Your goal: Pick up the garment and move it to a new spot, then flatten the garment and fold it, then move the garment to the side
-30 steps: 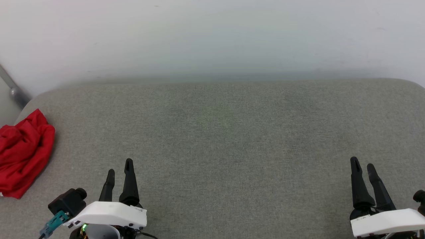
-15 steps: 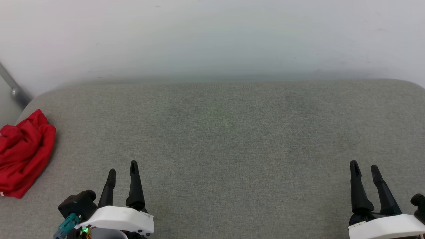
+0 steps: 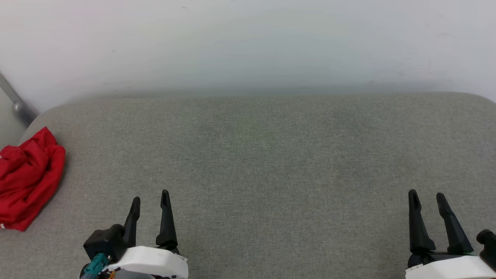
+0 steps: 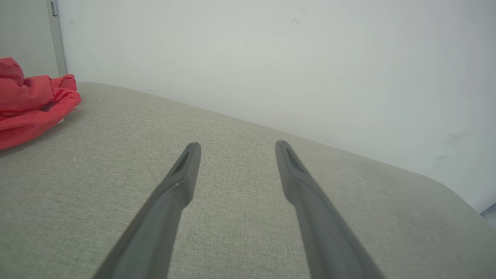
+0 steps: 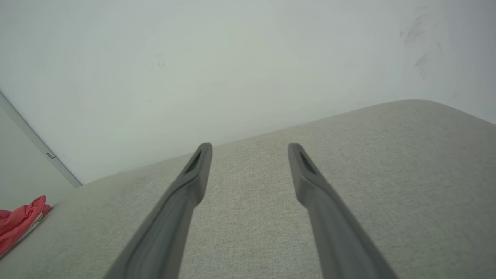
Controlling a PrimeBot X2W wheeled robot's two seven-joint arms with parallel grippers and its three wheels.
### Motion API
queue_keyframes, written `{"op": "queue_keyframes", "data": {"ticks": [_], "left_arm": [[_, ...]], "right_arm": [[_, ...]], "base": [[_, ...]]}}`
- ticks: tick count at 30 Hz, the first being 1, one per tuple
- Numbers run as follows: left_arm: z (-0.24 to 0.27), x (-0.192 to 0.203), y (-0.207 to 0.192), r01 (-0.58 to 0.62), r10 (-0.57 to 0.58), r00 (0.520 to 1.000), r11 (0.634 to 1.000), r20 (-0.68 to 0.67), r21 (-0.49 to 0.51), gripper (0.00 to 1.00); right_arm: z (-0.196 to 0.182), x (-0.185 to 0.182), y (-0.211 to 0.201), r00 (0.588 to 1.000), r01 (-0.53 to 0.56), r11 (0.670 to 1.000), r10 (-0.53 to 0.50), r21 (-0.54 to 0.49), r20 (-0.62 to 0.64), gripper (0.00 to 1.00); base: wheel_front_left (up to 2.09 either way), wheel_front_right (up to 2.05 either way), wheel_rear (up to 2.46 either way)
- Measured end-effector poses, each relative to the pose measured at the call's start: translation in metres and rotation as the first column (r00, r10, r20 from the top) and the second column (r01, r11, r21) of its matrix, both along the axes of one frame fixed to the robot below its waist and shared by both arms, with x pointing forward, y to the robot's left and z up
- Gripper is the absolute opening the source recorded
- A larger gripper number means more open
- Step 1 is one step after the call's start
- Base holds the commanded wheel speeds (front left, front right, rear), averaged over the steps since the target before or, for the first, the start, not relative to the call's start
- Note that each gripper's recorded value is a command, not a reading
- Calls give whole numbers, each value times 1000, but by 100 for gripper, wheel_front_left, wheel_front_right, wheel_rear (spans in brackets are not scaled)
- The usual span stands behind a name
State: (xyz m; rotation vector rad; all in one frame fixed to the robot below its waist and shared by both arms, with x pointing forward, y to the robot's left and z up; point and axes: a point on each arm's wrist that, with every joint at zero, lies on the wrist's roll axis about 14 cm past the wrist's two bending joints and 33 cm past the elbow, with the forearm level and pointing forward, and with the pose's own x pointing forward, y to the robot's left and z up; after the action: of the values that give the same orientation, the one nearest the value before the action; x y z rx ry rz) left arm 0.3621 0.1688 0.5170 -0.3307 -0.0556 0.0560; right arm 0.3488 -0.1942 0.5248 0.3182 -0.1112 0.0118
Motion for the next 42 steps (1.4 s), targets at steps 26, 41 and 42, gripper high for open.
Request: {"op": "queue_keyframes", "data": {"ticks": [26,41,42], "left_arm": [[3,-5,-11,20,-28,999,983,43,180,100],[6,-8,-16,23,-41,997,967,66,255,100],[6,-8,-16,22,-41,997,967,67,255,100]], "right_arm": [[5,-8,5,999,-7,980,14,-198,36,100],[5,-12,12,998,-21,956,36,-292,46,100],[5,-13,12,998,-21,955,36,-295,46,100]], "base": [[0,0,0],[0,0,0],[0,0,0]]}}
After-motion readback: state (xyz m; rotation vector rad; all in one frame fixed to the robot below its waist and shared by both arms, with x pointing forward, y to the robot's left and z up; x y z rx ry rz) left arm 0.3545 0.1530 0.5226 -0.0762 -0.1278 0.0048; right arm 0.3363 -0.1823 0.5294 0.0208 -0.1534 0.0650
